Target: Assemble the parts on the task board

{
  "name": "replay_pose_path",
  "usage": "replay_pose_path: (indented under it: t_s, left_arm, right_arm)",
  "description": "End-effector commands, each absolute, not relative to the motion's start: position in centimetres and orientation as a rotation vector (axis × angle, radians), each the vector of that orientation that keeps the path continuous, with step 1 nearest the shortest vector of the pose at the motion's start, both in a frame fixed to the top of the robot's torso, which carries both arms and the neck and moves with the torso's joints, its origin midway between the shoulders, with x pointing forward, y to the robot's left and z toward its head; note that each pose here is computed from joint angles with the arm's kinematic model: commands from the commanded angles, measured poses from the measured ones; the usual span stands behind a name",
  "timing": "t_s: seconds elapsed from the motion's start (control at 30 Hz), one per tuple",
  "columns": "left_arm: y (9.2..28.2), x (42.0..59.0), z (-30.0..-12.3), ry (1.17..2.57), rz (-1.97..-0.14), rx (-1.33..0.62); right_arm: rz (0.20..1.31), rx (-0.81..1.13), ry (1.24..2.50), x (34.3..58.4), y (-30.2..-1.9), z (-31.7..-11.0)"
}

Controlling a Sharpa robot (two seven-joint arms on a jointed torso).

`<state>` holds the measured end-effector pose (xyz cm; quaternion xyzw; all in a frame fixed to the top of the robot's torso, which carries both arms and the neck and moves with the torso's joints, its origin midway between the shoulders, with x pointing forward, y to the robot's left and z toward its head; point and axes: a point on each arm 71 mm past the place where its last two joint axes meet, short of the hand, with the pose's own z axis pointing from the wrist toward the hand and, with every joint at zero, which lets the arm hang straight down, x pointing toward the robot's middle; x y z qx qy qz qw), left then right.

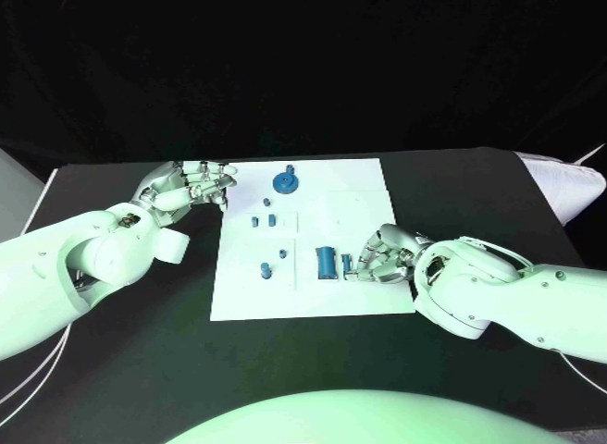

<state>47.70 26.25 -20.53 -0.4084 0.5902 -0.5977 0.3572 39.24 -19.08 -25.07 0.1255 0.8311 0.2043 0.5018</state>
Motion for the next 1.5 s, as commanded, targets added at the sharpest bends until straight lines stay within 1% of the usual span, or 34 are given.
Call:
replay_pose_path:
  t_s: [0.03, 0.17, 0.33, 0.53, 0.7, 0.83, 1.07, 1.17, 1.3, 1.4, 1.5]
  left_arm:
    - [26.0, 47.6, -20.5, 1.527, -1.565, -1.048]
    - [26.0, 47.6, -20.5, 1.527, -1.565, -1.048]
    - [26.0, 47.6, -20.5, 1.527, -1.565, -1.048]
    - [26.0, 47.6, -20.5, 1.525, -1.565, -1.047]
    - [26.0, 47.7, -20.5, 1.520, -1.565, -1.049]
    - [25.9, 47.8, -20.6, 1.516, -1.565, -1.051]
    - [25.7, 47.9, -20.6, 1.513, -1.570, -1.051]
    - [25.6, 47.9, -20.6, 1.504, -1.572, -1.055]
    - [25.4, 48.1, -20.7, 1.470, -1.565, -1.068]
    - [25.3, 48.4, -20.7, 1.426, -1.547, -1.084]
    - [25.4, 48.8, -20.9, 1.371, -1.516, -1.106]
  right_arm:
    - [0.475, 0.261, 2.010, 39.4, -19.1, -25.3]
    - [0.449, 0.264, 2.008, 39.8, -19.3, -25.5]
    - [0.456, 0.270, 1.997, 39.9, -19.4, -25.4]
    - [0.533, 0.328, 1.944, 39.7, -19.6, -24.9]
    - [0.628, 0.407, 1.846, 40.1, -20.2, -23.8]
    - [0.653, 0.420, 1.808, 40.7, -20.5, -23.3]
    - [0.656, 0.395, 1.802, 41.1, -20.1, -23.1]
    - [0.671, 0.404, 1.771, 41.4, -20.0, -23.0]
    - [0.752, 0.482, 1.692, 42.5, -20.5, -23.0]
    - [0.847, 0.569, 1.629, 43.9, -21.2, -23.1]
    - [0.938, 0.685, 1.566, 45.9, -22.2, -23.2]
